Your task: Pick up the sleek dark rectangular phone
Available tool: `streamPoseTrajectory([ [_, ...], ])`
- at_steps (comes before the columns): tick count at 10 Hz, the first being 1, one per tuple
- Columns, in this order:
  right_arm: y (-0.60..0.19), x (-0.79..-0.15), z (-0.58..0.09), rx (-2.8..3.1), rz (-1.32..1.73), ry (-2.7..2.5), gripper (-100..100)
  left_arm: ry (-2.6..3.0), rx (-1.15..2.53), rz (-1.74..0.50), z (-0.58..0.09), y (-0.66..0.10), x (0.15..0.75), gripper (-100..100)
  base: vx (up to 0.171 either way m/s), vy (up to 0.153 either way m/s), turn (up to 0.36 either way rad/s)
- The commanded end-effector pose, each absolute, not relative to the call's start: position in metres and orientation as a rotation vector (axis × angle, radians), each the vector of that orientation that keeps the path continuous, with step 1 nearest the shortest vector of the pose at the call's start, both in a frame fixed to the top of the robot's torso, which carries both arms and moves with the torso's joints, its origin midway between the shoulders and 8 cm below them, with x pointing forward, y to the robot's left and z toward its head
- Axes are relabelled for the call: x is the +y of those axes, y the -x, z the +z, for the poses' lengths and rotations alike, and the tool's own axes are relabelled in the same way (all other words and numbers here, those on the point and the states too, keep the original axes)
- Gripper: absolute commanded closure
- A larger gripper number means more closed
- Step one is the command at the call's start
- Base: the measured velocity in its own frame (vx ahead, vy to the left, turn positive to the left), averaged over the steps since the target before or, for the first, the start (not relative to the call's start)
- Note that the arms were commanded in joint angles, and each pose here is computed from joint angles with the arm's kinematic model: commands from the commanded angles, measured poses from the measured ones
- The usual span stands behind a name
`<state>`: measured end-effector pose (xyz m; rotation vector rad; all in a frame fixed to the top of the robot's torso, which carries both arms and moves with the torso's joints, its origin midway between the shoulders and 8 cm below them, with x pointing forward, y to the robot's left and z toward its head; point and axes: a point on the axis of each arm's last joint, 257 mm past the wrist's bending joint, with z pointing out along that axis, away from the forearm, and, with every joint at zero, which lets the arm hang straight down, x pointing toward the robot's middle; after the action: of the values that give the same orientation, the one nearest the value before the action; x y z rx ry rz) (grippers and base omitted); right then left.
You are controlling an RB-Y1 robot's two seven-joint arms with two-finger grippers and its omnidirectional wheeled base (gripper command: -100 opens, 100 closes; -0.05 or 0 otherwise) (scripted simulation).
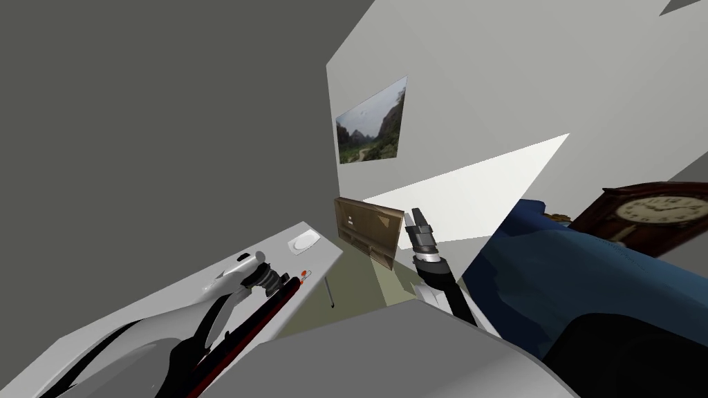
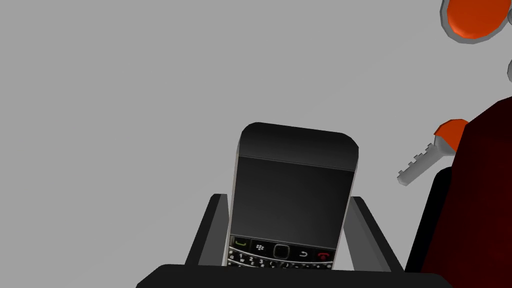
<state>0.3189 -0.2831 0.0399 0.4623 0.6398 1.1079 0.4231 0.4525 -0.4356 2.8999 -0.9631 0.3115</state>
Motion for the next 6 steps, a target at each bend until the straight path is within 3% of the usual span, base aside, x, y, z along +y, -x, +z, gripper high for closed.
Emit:
streamPoseTrajectory([
  [1,-0.319,-0.283,0.040,0.640,1.108,-0.462,0,-2.900,-0.963,0.312,-0.436,-0.423,0.453,100,0.000,0.000,0.000],
  [2,-0.319,-0.283,0.040,0.640,1.108,-0.462,0,-2.900,-0.962,0.312,-0.436,-0.423,0.453,100,0.000,0.000,0.000],
  [3,-0.319,-0.283,0.040,0.640,1.108,-0.462,0,-2.900,-0.961,0.312,-0.436,-0.423,0.453,0,0.000,0.000,0.000],
  [4,-0.319,-0.283,0.040,0.640,1.108,-0.462,0,-2.904,-0.958,0.313,-0.419,-0.429,0.461,100,-0.044,-0.017,-0.007],
  [6,-0.319,-0.283,0.040,0.640,1.108,-0.462,0,-2.904,-0.957,0.313,-0.414,-0.430,0.464,100,-0.042,-0.024,-0.002],
])
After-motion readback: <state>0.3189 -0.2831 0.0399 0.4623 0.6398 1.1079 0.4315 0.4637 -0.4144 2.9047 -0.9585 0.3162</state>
